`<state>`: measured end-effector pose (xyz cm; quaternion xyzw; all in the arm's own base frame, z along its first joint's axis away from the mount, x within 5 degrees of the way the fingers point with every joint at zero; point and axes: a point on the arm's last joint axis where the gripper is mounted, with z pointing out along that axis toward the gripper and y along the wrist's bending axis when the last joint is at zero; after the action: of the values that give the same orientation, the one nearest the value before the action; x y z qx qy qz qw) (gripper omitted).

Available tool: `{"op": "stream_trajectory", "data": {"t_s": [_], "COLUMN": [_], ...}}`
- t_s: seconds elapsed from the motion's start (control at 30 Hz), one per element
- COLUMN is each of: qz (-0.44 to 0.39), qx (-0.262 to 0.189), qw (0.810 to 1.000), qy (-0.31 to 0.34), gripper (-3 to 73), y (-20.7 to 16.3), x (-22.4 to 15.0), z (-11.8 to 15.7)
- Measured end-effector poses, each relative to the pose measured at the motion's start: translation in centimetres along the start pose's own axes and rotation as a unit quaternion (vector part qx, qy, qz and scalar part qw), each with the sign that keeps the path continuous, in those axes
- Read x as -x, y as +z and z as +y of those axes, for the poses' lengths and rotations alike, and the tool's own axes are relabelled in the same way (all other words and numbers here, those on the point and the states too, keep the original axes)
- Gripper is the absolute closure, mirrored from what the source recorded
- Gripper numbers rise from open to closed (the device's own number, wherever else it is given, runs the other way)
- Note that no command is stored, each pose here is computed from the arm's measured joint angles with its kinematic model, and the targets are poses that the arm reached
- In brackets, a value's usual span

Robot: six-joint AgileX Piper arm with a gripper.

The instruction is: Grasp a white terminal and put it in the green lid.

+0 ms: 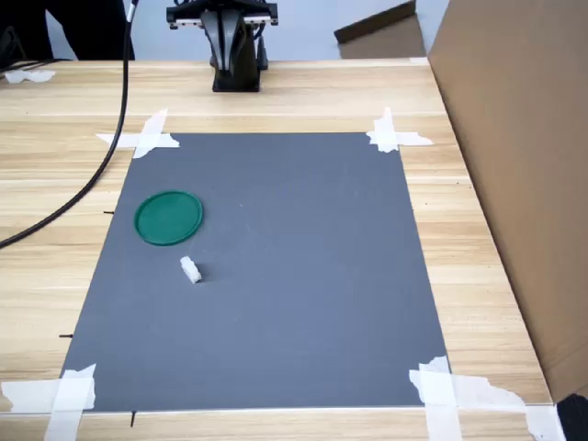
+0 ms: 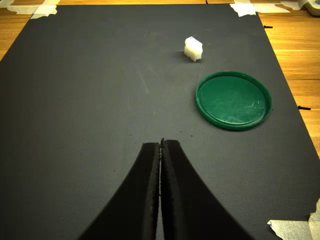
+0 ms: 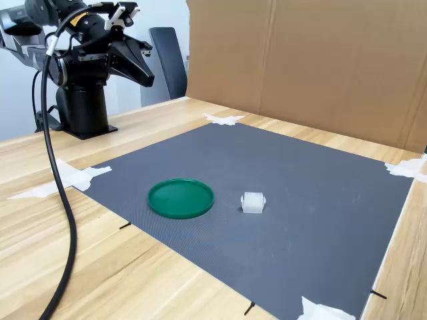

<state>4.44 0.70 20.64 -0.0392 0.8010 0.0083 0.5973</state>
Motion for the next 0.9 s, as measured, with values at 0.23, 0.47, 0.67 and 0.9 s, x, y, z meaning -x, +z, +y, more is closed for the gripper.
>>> {"op": "stream_trajectory", "data": {"t_s": [0.23,0.47,0.67,0.9], "qz": [0.0,0.0,0.0,0.005], "qx": [0.0,0.0,0.0,0.0], "qw": [1.0,1.0,1.0,1.0], "qy": [0.0,0.0,0.0,-0.021], "gripper": [72.2,72.2,72.2,72.2], "y": [0.0,0.0,0.0,0.1], "x": [0.0,0.0,0.0,-0.01], "z": [0.0,0.0,0.0,-0.02]}}
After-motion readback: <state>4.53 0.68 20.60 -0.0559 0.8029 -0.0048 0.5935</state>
